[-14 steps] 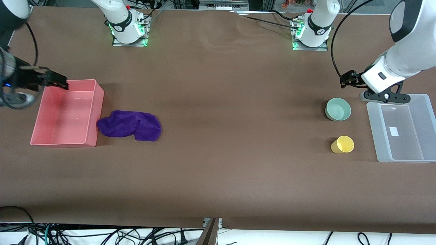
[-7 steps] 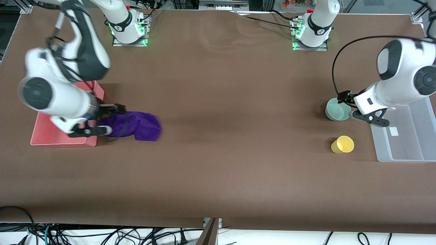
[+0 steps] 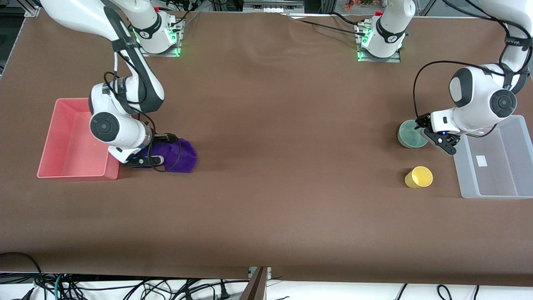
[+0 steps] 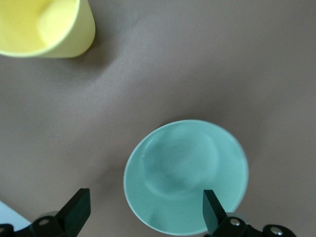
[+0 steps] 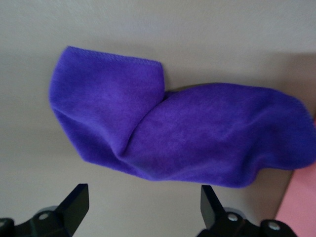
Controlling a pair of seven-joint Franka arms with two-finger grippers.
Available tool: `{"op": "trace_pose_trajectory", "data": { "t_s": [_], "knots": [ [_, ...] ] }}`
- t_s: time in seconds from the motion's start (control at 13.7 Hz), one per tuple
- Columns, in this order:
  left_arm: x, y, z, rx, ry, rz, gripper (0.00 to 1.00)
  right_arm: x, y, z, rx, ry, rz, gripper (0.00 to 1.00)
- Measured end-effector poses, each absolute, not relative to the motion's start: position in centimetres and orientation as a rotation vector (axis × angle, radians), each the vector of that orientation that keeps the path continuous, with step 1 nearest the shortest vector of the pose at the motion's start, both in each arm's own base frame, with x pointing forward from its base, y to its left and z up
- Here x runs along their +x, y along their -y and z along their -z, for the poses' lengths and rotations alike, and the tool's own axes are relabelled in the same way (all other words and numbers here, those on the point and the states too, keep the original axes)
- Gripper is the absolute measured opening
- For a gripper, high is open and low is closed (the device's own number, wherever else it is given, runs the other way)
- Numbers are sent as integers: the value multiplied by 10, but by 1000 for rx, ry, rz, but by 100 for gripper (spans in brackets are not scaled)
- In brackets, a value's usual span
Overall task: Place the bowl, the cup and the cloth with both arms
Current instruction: 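Grasp the purple cloth with the right gripper while the left gripper grasps the bowl, then carry the cloth into the pink bin while the left gripper carries the bowl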
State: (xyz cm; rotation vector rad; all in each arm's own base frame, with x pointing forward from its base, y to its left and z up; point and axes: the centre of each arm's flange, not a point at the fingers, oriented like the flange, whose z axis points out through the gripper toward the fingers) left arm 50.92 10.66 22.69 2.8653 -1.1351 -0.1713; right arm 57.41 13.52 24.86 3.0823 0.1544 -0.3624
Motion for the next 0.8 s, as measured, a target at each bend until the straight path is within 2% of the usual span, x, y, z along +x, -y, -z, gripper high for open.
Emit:
{"op": "trace_pose_trajectory", "data": {
  "t_s": [0.07,0.15,0.22,0.44,0.51,0.73,0.8],
  "knots": [
    [507,-113,-213,2858,1139,174,95,571,-135,-237,3085,-156,357,100],
    [505,-118,-201,2852,1135,182,95,567,-135,-225,3089,-158,347,100],
    [503,-120,-192,2844,1133,194,88,563,-135,-214,3093,-160,334,100],
    [502,-119,-180,2831,1132,211,52,559,-136,-194,3102,-163,311,96],
    [503,-119,-181,2832,1134,208,43,559,-136,-192,3103,-164,311,88],
    [511,-120,-188,2842,1141,185,9,559,-137,-192,3103,-166,311,52],
    [515,-120,-194,2842,1142,185,3,560,-137,-193,3104,-168,307,40]
  ]
}}
